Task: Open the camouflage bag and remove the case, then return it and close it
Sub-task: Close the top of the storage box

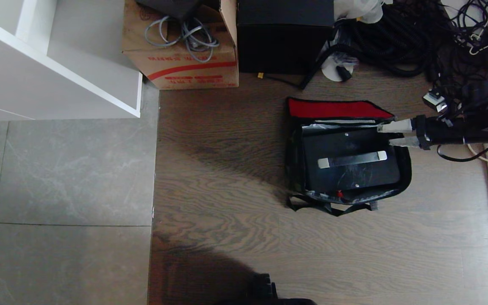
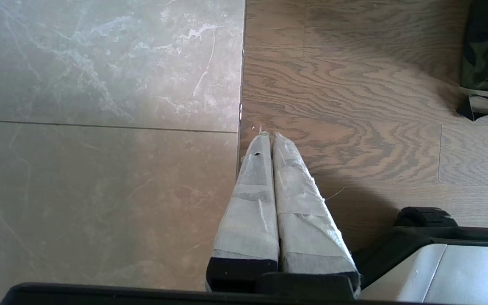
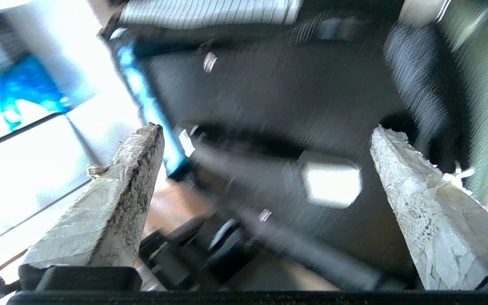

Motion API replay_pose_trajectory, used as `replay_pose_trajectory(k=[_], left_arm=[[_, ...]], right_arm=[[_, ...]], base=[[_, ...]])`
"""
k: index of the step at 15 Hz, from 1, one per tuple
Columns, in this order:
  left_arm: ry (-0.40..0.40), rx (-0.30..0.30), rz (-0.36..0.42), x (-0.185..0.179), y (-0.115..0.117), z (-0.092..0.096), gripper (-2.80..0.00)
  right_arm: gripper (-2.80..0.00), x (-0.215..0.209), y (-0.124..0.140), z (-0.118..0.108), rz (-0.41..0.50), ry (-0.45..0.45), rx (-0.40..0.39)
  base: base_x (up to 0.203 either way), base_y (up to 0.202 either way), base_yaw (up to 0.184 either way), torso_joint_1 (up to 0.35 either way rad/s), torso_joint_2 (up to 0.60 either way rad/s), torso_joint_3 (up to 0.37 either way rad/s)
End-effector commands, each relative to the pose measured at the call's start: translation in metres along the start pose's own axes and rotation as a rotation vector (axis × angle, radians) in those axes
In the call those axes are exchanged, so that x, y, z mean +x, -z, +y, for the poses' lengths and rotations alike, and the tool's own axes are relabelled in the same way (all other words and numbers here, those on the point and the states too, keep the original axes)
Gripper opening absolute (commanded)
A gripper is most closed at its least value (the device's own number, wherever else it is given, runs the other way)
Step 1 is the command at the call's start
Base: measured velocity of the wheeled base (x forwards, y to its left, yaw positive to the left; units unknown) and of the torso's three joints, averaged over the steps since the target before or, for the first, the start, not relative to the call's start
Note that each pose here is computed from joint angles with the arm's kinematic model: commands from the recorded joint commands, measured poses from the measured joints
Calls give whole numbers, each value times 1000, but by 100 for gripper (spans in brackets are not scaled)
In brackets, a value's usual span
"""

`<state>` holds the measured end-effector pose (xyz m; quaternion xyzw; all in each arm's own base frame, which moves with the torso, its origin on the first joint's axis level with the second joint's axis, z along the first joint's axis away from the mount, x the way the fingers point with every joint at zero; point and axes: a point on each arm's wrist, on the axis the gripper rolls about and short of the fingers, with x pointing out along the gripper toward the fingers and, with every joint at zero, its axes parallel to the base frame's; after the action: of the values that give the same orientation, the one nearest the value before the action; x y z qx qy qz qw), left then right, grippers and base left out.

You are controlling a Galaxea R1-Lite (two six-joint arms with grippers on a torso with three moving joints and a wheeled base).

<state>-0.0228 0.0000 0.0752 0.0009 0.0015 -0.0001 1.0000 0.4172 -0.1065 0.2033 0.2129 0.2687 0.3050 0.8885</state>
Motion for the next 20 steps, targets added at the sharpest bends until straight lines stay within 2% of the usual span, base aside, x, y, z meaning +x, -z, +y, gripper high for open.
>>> replay_pose_trajectory(k=[1, 4, 5, 6, 8, 11, 12, 14, 16, 20], left_arm=[[0, 0, 0, 0, 0, 0, -280], [0, 0, 0, 0, 0, 0, -280], [0, 0, 0, 0, 0, 0, -280], [0, 0, 0, 0, 0, 0, -280], [0, 0, -1, 0, 0, 0, -280], [0, 0, 0, 0, 0, 0, -280], [0, 0, -1, 0, 0, 0, -280], [0, 0, 0, 0, 0, 0, -280], [0, -1, 0, 0, 0, 0, -280], [0, 0, 0, 0, 0, 0, -280]], right_arm=[[0, -15, -2, 23, -9, -27, -20], [0, -37, 0, 60, 3, -195, -18], [0, -42, -1, 68, 1, -222, -27], [0, -41, -2, 66, 1, -221, -25], [0, -32, -8, 46, -8, -167, -21], [0, -12, -25, 6, -80, 83, 58], [0, -9, -33, 0, -148, 105, 37], [0, -9, -40, -8, -215, 102, 109], [0, -10, -41, -12, -230, 103, 126], [0, 7, -30, -35, -217, 114, 185]], base=[[0, 0, 0, 0, 0, 0], [0, 0, 0, 0, 0, 0], [0, 0, 0, 0, 0, 0], [0, 0, 0, 0, 0, 0], [0, 0, 0, 0, 0, 0], [0, 0, 0, 0, 0, 0], [0, 0, 0, 0, 0, 0], [0, 0, 0, 0, 0, 0], [0, 0, 0, 0, 0, 0], [0, 0, 0, 0, 0, 0]])
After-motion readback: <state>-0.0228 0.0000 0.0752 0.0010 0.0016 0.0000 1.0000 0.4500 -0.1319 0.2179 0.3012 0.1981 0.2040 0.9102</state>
